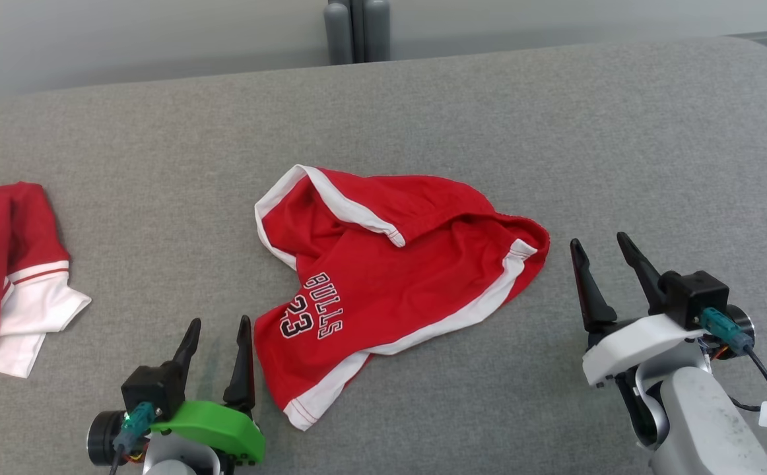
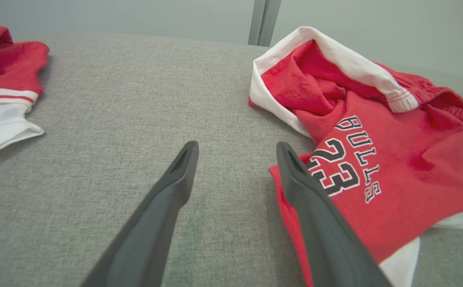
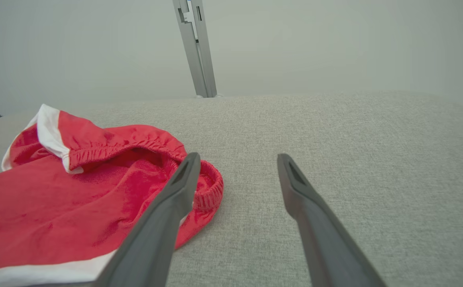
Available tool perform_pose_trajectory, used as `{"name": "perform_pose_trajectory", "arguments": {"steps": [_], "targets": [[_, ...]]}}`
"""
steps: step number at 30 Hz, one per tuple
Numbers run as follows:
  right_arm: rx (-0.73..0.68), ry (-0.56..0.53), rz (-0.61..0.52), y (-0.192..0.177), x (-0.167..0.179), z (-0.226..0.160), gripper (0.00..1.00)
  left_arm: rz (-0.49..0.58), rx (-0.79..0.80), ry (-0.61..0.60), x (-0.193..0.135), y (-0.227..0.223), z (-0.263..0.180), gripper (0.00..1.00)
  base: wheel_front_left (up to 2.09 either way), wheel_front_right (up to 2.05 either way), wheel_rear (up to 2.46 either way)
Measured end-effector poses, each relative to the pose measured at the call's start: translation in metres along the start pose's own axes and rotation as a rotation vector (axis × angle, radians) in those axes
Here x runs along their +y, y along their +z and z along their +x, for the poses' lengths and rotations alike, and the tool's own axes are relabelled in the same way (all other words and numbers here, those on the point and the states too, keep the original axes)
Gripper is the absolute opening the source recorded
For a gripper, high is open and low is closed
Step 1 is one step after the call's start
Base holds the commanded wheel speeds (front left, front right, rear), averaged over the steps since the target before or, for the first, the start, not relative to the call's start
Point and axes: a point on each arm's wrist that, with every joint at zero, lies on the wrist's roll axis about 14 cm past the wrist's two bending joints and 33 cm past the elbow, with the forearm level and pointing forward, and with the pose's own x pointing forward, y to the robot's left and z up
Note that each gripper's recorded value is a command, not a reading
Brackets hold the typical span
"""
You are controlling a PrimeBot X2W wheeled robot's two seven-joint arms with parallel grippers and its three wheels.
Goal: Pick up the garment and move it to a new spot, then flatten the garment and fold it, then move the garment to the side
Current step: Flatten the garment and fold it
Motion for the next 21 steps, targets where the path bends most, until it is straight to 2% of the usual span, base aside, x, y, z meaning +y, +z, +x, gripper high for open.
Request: {"name": "perform_pose_trajectory", "arguments": {"steps": [4,21], "targets": [[-0.016,0.026,-0.037,0.006,0.008,-0.009,1.00,0.007,0.001,0.009,0.002,-0.001,-0.007,1.00,0.00,0.00,0.00],[0.017,0.025,-0.041,-0.003,0.013,-0.058,1.00,0.004,-0.006,0.007,-0.004,-0.006,-0.049,1.00,0.00,0.00,0.00]]}}
